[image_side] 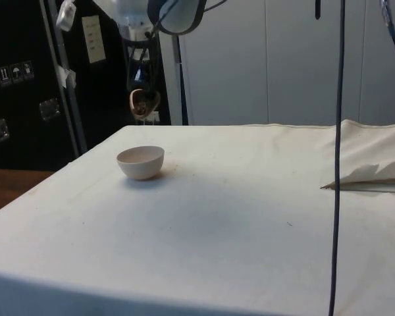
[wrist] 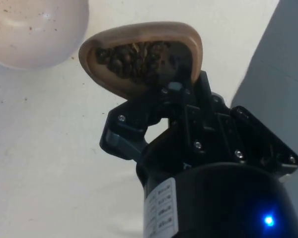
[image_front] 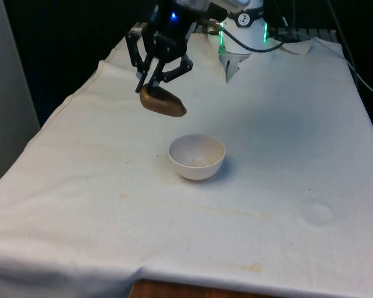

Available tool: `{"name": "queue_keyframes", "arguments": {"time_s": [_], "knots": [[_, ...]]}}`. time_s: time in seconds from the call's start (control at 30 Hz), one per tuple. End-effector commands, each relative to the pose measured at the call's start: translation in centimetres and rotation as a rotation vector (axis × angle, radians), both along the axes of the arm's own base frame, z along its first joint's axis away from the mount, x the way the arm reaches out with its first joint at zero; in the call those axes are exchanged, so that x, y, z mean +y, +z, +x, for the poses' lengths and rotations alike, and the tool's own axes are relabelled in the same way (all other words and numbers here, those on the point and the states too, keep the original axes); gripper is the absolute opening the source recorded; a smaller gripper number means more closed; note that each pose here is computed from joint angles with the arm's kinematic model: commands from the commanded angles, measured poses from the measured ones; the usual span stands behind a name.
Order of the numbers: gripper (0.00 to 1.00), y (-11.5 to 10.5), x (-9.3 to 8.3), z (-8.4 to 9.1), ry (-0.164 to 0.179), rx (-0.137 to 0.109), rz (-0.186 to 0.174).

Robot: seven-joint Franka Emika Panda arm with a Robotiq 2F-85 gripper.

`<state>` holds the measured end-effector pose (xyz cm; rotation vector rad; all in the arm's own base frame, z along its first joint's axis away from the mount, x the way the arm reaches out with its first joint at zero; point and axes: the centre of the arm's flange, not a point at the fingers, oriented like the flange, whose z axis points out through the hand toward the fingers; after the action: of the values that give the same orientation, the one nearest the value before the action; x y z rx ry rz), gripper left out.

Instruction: Pour the coffee beans from the cup into the bowl.

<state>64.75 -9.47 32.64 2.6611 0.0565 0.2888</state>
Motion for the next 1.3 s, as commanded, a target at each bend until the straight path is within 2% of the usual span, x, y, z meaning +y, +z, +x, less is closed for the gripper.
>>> {"name": "queue_keyframes", "arguments": {"time_s": [0.0,0.1,0.13,0.17,0.3,0.4,0.43,0.47,0.7,0.73,0.83,1.0,1.03,1.07,1.27], "knots": [[0.00,0.0,0.2,0.1,-0.002,-0.005,-0.023],[0.00,-0.2,0.8,0.1,0.001,-0.011,-0.048],[0.00,-0.2,0.6,0.1,0.003,-0.010,-0.033],[0.00,-0.2,0.9,0.1,0.002,-0.014,-0.055],[0.00,-0.5,1.6,0.1,0.005,-0.016,-0.088],[0.00,-0.7,2.0,0.1,0.006,-0.018,-0.109],[0.00,-0.7,1.9,0.1,0.007,-0.016,-0.095],[0.00,-0.8,2.2,0.1,0.007,-0.018,-0.115],[0.00,-2.1,3.8,0.1,0.010,-0.015,-0.159],[0.00,-2.1,3.8,0.0,0.010,-0.013,-0.150],[0.00,-2.7,4.6,0.0,0.011,-0.018,-0.183],[0.00,-3.4,5.8,0.0,0.012,-0.020,-0.215],[0.00,-3.3,5.5,-0.1,0.012,-0.016,-0.200],[0.00,-3.6,6.1,-0.1,0.012,-0.019,-0.222],[0.00,-4.4,7.3,-0.2,0.012,-0.024,-0.270]]}}
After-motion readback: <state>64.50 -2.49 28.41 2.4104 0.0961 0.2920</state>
